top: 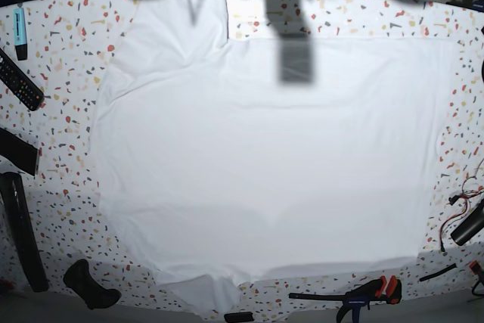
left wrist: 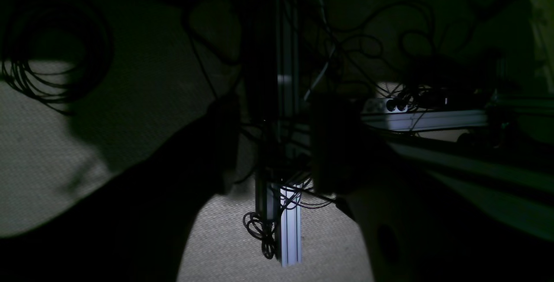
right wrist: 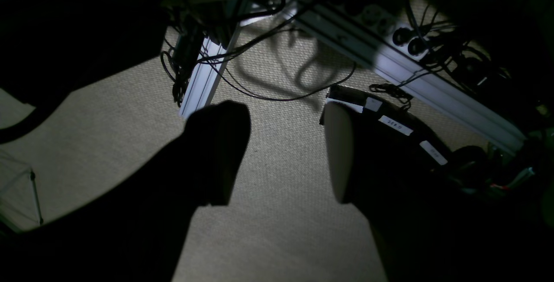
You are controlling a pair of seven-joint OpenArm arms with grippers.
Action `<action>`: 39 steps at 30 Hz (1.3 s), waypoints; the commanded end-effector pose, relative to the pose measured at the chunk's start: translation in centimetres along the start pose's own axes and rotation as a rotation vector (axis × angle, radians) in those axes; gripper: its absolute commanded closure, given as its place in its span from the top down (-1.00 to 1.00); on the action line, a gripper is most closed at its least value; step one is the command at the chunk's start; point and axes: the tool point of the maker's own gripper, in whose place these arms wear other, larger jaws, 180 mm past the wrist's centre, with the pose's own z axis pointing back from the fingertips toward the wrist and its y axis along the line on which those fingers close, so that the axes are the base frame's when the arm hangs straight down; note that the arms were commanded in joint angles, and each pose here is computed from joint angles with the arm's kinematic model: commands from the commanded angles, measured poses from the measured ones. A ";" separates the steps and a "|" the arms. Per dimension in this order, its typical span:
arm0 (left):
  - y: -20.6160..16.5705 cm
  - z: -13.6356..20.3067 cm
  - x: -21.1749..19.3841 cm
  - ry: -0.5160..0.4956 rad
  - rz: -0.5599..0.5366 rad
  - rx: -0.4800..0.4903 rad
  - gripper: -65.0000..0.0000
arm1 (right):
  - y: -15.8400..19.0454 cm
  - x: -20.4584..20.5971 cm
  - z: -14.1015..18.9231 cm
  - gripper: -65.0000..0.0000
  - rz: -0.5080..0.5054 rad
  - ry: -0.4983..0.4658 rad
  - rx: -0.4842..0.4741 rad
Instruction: Fold the T-shirt properly
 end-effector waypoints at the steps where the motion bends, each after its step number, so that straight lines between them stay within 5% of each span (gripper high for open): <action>1: 0.4 0.6 0.0 -0.017 -0.002 0.003 -0.19 | 0.1 -0.1 0.1 0.00 -0.001 -0.007 0.011; 6: 0.5 1.5 -1.3 0.005 0.003 0.011 -0.19 | 0.1 0.0 0.1 0.00 0.000 -0.010 0.011; 12: 2.2 1.9 -1.6 0.002 -0.095 0.130 -0.19 | 0.5 1.6 0.1 0.00 0.008 -0.060 0.015; 22: 1.9 4.1 -0.8 -0.079 -0.144 0.108 -0.19 | 4.3 2.8 1.6 0.00 0.025 -0.188 0.070; 39: -1.6 14.8 -1.7 -0.130 -0.258 0.028 -0.19 | 8.3 -3.8 14.4 0.00 0.206 -0.299 0.163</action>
